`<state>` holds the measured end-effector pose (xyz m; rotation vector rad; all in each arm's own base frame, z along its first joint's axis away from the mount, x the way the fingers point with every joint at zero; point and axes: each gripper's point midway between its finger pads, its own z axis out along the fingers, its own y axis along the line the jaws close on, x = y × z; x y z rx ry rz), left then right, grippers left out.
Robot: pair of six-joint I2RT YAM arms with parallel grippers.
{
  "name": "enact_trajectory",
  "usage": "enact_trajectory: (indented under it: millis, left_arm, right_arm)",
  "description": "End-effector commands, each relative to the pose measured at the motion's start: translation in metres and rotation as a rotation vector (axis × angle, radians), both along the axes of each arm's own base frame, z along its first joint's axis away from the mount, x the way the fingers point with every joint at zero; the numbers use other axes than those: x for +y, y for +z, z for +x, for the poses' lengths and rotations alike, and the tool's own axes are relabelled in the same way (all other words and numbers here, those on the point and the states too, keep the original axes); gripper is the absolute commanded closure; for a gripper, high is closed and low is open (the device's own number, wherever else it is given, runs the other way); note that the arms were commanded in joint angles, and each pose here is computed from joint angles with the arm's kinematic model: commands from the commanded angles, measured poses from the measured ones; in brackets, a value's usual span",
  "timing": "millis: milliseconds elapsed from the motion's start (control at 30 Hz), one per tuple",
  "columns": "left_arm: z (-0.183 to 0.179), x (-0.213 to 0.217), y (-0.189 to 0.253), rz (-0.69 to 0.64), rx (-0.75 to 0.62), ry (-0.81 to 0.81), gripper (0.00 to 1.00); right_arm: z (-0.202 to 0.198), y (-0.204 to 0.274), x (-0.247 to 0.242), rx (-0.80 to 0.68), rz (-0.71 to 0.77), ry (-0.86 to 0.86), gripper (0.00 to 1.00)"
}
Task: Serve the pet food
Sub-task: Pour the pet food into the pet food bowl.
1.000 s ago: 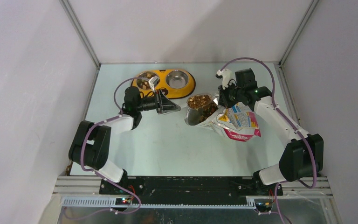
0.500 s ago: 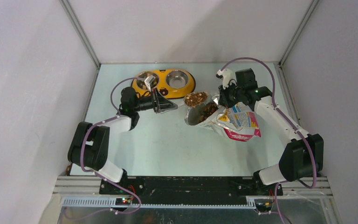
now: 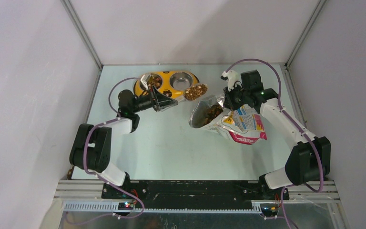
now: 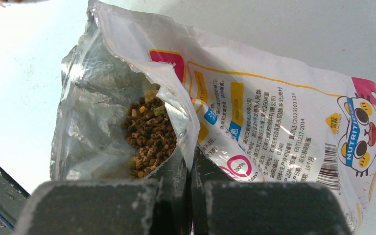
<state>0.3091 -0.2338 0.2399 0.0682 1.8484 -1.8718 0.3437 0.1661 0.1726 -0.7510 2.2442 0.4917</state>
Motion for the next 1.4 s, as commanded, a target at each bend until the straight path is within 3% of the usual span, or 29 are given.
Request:
enact_trajectory:
  millis: [0, 367, 567, 1367]
  left_arm:
    - [0.012, 0.006, 0.016, -0.033, -0.063, 0.053, 1.00]
    - [0.037, 0.018, 0.010, -0.010, -0.053, 0.129, 1.00]
    - [0.061, 0.027, -0.007, 0.081, -0.050, 0.197, 1.00]
    - [0.132, 0.046, -0.044, 0.111, -0.016, 0.297, 1.00]
  right_arm:
    - [0.005, -0.009, -0.023, 0.010, -0.073, -0.067, 1.00]
    - [0.005, -0.009, -0.024, 0.010, -0.073, -0.067, 1.00]
    - [0.005, -0.010, -0.024, 0.013, -0.073, -0.067, 1.00]
    - [0.004, -0.009, -0.022, 0.012, -0.071, -0.061, 1.00]
